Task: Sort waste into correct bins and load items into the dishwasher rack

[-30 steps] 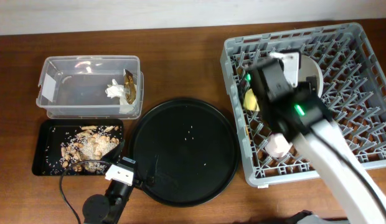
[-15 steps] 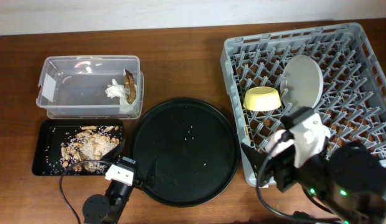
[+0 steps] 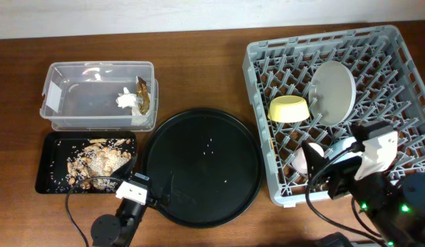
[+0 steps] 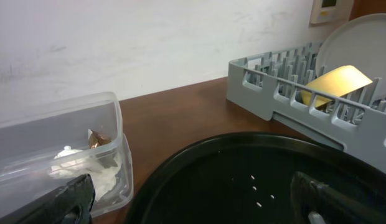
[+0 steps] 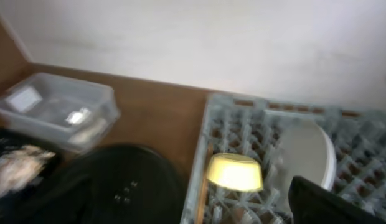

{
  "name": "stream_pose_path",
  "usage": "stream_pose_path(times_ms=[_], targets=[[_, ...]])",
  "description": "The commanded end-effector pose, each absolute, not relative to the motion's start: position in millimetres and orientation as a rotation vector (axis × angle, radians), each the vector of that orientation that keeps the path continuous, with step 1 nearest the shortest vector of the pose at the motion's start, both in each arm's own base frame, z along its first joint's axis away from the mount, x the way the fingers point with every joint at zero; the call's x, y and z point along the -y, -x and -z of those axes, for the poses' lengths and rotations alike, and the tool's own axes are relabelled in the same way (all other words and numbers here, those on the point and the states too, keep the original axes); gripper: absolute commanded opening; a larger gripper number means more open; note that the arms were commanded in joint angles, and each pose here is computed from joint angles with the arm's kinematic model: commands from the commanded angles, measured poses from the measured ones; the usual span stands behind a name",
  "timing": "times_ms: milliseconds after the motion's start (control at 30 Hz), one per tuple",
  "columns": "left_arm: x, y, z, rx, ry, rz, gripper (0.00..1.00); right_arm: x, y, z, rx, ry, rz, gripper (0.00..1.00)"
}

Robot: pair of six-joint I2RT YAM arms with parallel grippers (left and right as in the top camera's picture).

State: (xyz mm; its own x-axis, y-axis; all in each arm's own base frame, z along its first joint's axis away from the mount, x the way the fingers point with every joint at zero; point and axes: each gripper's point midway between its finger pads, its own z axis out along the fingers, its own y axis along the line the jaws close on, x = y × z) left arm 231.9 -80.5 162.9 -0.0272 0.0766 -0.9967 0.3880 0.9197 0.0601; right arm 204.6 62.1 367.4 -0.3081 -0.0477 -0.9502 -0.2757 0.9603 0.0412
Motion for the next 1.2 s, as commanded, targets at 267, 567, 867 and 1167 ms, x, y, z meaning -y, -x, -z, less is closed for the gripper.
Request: stream_pose_path(times_ms=[267,567,867,1167], targets=[[81,-231,-162,-1.588,-0.379,0.255,0.99,-43,-197,-250,-1.742,0.174,-0.2,0.99],[81,-231,-162,-1.588,-0.379,0.255,0.99,-43,-227,-196,-1.652,0.166,-0.195,0.99],[81,-231,-162,-1.588,-0.379,0.255,0.99,-44,-242,-162,-1.619,0.164,-0.19,0.99],[81,-231,-162,-1.588,-0.379,0.255,0.99,-44,-242,-159,-1.63,0.164,-0.19,0.99]])
